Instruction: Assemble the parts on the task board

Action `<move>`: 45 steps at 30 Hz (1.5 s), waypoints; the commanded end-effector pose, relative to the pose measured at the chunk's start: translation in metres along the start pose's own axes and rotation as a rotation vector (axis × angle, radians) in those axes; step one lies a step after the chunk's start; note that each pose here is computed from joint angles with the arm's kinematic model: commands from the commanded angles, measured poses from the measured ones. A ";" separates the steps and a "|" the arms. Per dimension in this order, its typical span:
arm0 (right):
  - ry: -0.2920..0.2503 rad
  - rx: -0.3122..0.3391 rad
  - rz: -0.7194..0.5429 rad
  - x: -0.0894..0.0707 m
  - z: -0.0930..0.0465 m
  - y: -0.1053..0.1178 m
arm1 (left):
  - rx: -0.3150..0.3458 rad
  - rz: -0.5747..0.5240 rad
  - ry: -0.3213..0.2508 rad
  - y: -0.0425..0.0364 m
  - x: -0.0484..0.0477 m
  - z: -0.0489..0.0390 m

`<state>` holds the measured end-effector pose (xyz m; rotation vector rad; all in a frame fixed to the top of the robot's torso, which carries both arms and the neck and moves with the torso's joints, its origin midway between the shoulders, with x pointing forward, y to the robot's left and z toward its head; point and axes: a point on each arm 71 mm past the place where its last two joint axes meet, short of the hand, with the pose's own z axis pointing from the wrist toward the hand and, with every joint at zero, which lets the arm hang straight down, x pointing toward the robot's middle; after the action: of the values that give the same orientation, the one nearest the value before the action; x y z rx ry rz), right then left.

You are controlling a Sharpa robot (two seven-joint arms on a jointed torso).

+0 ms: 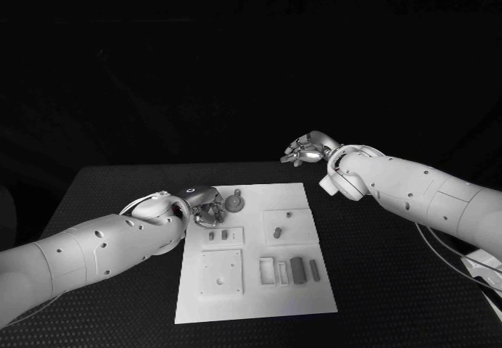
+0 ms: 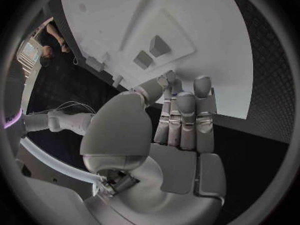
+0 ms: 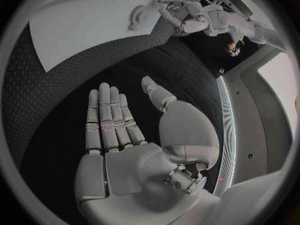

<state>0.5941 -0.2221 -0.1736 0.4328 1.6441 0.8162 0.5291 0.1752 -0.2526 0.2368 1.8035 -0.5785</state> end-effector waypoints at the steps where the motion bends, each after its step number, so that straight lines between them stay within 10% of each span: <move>1: 0.010 -0.010 0.004 0.001 0.000 0.001 | 0.006 0.019 0.011 -0.0021 0.0020 0.0021; 26: 0.008 -0.008 0.004 0.000 0.000 0.000 | -0.005 -0.017 0.001 0.0020 0.0017 0.0018; 45: 0.006 -0.002 0.003 -0.002 -0.001 -0.002 | -0.086 -0.030 0.024 0.0216 0.0012 -0.0018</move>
<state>0.5940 -0.2252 -0.1737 0.4356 1.6436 0.8113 0.5364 0.1906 -0.2565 0.1767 1.8311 -0.5378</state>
